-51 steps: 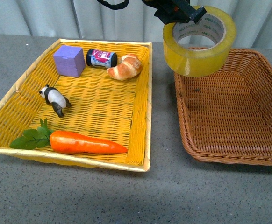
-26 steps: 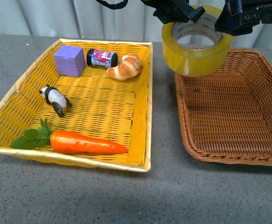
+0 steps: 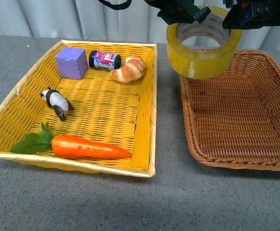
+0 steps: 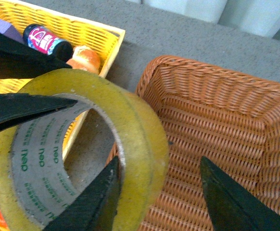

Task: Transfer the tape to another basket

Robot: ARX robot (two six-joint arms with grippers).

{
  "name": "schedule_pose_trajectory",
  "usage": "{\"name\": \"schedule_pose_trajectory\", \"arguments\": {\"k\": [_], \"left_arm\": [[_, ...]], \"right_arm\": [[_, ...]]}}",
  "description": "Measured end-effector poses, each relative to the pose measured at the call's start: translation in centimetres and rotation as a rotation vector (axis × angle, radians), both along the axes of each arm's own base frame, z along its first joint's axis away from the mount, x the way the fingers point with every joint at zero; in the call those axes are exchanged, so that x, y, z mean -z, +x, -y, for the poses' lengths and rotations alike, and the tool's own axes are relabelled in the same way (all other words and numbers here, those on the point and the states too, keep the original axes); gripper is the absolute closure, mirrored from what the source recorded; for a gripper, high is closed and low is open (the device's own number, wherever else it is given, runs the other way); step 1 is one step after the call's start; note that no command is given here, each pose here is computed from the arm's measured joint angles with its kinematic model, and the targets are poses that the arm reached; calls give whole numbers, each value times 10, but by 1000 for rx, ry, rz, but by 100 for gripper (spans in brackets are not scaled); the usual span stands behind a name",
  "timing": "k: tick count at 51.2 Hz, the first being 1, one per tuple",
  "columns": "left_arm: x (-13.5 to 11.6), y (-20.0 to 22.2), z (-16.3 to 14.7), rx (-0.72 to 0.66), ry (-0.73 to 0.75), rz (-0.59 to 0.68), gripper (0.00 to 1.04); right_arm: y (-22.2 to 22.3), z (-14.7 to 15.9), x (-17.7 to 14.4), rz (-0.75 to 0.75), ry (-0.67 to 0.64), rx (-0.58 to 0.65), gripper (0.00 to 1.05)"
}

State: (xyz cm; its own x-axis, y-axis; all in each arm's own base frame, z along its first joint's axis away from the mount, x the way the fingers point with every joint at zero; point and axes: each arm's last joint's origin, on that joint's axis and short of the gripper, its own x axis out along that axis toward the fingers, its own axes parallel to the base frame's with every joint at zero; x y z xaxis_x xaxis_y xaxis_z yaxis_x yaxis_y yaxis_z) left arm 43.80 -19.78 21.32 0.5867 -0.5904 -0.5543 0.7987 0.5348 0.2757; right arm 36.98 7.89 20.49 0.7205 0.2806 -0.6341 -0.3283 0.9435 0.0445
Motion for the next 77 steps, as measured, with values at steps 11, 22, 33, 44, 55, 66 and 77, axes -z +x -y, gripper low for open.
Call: {"name": "schedule_pose_trajectory", "arguments": {"k": [11, 22, 33, 44, 55, 66, 77], "left_arm": [[1, -1, 2, -4, -7, -9, 89], [0, -1, 2, -5, -10, -11, 89], [-9, -13, 4, -190, -88, 89, 51], [-19, -25, -21, -345, -169, 141, 18], [9, -29, -63, -615, -279, 89, 7], [33, -42, -95, -885, -373, 101, 6], [34, -50, -101, -963, -421, 114, 6]], "right_arm": [[1, -1, 0, -36, 20, 19, 91], [2, 1, 1, -41, 28, 38, 93], [11, 20, 13, -48, 19, 119, 93], [20, 46, 35, -92, 7, 196, 93], [21, 60, 59, -143, 8, 216, 93], [20, 60, 100, -233, -35, 242, 93], [19, 58, 109, -241, -49, 246, 93]]}}
